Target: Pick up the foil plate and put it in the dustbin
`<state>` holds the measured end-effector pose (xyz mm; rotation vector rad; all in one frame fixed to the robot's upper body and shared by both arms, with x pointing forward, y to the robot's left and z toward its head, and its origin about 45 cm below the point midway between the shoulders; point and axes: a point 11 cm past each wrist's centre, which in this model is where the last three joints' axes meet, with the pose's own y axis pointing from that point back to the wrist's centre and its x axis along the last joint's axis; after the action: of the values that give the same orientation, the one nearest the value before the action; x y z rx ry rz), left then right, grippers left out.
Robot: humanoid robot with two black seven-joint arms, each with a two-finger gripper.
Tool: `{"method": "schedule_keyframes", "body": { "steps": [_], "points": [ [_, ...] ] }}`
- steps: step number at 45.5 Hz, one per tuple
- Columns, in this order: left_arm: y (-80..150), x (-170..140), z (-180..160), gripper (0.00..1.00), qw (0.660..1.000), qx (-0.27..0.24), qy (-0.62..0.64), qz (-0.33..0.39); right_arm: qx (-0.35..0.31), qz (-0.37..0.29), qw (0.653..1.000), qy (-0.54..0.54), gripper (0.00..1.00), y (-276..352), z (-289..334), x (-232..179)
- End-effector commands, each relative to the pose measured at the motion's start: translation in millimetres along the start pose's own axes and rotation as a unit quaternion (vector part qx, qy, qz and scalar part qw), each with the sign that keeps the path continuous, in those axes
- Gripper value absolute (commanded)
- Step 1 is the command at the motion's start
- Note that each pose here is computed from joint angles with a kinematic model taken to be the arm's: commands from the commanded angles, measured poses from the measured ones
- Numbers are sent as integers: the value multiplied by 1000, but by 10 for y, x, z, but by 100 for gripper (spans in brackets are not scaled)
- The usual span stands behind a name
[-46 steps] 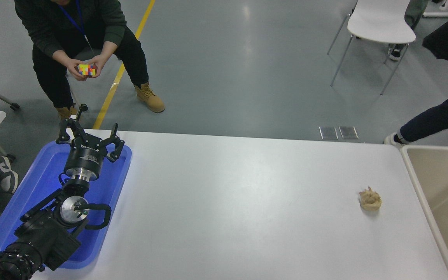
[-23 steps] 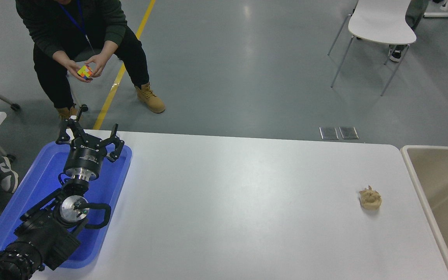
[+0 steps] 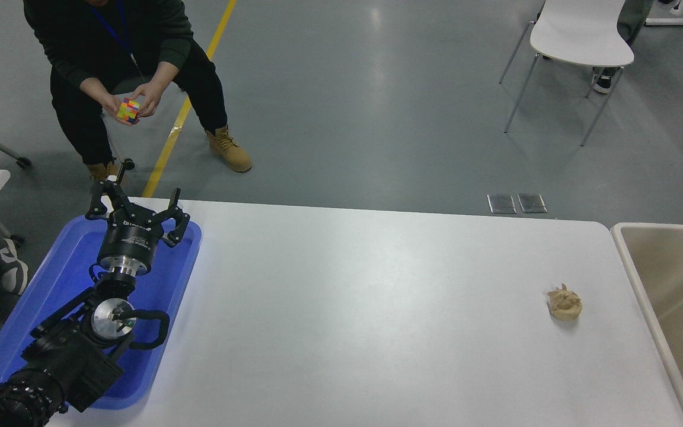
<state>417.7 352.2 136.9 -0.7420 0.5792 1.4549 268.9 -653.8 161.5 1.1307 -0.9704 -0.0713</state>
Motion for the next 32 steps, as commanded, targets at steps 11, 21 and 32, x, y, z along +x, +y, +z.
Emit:
{"method": "schedule_keyframes", "body": {
  "steps": [11, 21, 32],
  "points": [
    [0, -1, -2, 100, 1000, 1, -1, 0, 3, 4, 1000, -9, 100, -71, -8, -140],
    [0, 0, -1, 100, 1000, 0, 0, 0, 3, 5, 1000, -10, 100, -54, 2, -105],
    [0, -1, -2, 100, 1000, 1, -1, 0, 12, 8, 1000, -16, 100, -31, -67, -29]
  ]
}}
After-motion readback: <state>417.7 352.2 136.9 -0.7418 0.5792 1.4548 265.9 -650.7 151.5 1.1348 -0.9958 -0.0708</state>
